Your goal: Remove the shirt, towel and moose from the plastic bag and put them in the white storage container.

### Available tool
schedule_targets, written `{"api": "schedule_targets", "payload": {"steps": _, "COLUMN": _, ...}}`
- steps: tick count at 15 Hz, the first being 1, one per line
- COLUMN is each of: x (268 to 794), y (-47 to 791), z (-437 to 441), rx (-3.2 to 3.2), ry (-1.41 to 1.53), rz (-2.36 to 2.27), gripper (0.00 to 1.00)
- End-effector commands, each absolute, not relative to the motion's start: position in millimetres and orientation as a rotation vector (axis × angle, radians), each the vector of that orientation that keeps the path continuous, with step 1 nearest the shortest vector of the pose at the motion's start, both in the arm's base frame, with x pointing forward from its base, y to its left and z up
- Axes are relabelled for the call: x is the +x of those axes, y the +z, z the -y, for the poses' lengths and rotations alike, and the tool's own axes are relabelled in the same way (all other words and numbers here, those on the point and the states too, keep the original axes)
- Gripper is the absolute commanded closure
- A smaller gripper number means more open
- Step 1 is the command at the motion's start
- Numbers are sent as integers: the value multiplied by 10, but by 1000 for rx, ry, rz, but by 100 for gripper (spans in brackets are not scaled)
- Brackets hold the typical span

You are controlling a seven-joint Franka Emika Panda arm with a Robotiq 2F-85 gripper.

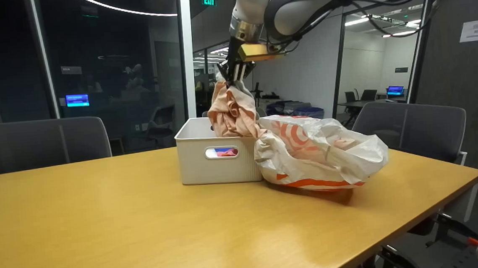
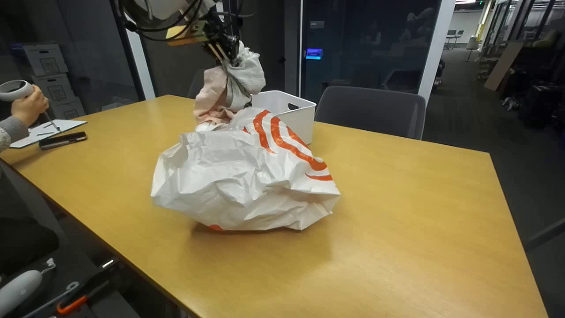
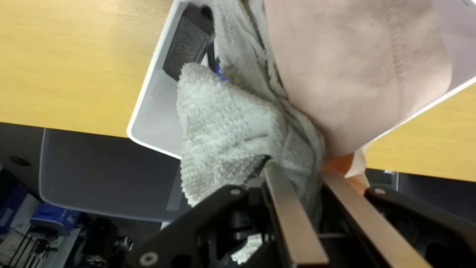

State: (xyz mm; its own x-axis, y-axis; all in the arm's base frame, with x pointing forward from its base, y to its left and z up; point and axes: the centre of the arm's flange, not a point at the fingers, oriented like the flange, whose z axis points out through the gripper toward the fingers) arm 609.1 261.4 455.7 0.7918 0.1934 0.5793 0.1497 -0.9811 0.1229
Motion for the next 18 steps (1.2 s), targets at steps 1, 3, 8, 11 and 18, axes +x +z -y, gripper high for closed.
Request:
{"api": "schedule_targets", "payload": {"steps": 1, "x": 6821, "y": 4486, "z": -2978, "rx": 2928, "ry": 897, "rz": -364, "gripper": 93}}
{"api": "schedule_targets", "payload": {"steps": 3, "x": 6951, "y": 4390, "z": -3025, "rx": 2946, "ry": 848, "rz": -368, "gripper": 61}}
{"api": "schedule_targets", "payload": {"steps": 8, "x": 7090, "y": 4478, "z": -2974, "rx": 3017, "ry": 737, "rz": -332, "gripper": 36}}
{"api": "schedule_targets", "payload": {"steps": 11, "x": 6970, "y": 4650, "z": -2896, "rx": 3008, "ry": 706, "rz": -240, "gripper": 11}}
{"api": "schedule_targets", "payload": {"steps": 18, "x": 6149, "y": 4790, "z": -2189, "rx": 3007, "ry": 354, "rz": 203, "gripper": 0}}
